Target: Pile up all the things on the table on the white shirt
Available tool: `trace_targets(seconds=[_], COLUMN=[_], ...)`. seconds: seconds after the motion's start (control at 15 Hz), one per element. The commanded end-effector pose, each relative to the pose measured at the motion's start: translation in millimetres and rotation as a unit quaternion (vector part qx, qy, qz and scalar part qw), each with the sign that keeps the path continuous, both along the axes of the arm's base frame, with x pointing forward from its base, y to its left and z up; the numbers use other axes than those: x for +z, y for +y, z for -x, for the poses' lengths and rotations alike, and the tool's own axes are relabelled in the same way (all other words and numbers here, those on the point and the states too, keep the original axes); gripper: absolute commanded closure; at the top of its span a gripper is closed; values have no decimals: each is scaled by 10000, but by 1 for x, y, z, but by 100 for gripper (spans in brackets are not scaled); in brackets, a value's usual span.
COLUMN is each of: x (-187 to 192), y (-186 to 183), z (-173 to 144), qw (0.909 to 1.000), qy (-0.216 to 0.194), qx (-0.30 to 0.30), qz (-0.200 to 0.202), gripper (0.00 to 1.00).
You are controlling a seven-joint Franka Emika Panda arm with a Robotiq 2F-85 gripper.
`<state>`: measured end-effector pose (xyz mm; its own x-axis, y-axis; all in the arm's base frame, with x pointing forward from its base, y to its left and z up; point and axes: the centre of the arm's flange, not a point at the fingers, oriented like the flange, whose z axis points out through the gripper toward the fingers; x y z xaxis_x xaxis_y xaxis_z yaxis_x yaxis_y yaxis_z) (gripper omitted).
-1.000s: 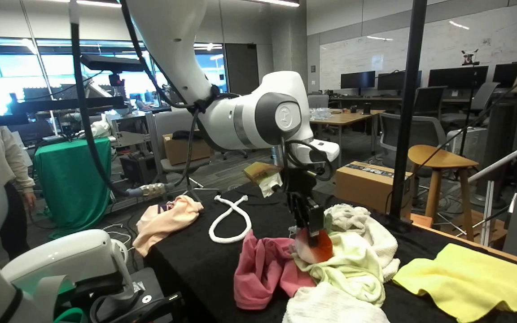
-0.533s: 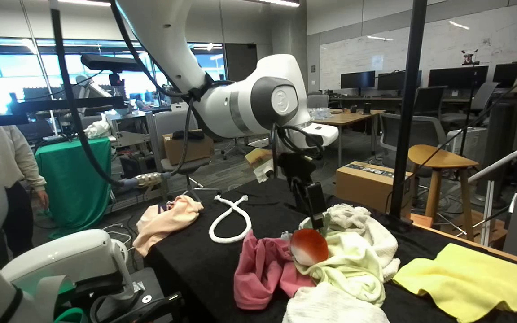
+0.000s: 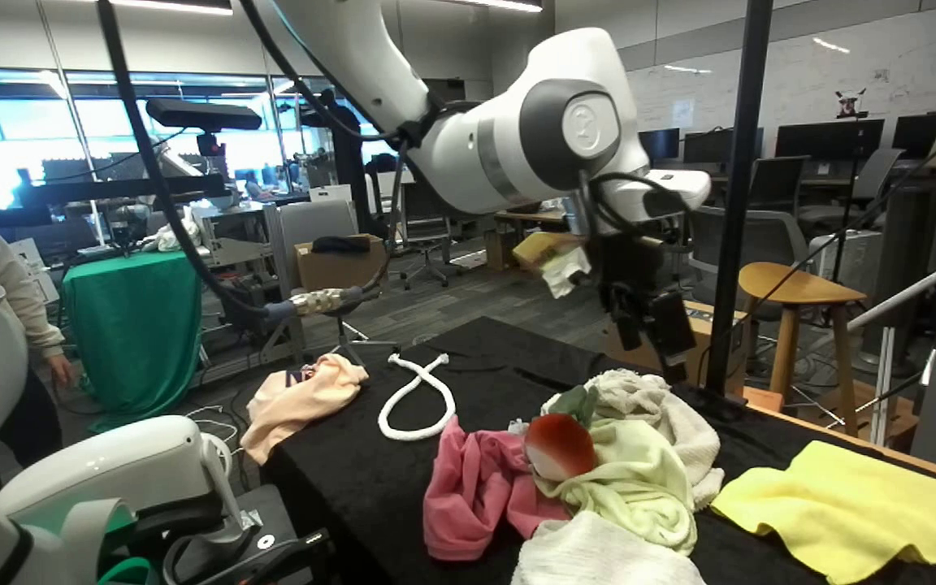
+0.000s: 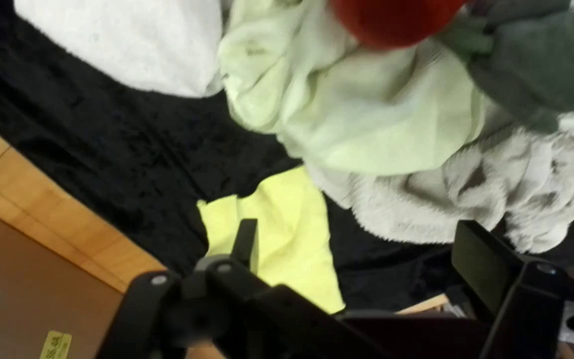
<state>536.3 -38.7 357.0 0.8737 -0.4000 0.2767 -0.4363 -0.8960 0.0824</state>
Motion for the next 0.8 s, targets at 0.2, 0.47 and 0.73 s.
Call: trace_targets(seconds=[0.2,0.47,0.73], x=[15,-1,-25], y=[-92,-104,-94], z=[-82,-121,-155], qw=[9988,9966,9927], qy=[-114,-4,188], qx=[337,716,1108], qz=[339,412,447], gripper=[0,0,0])
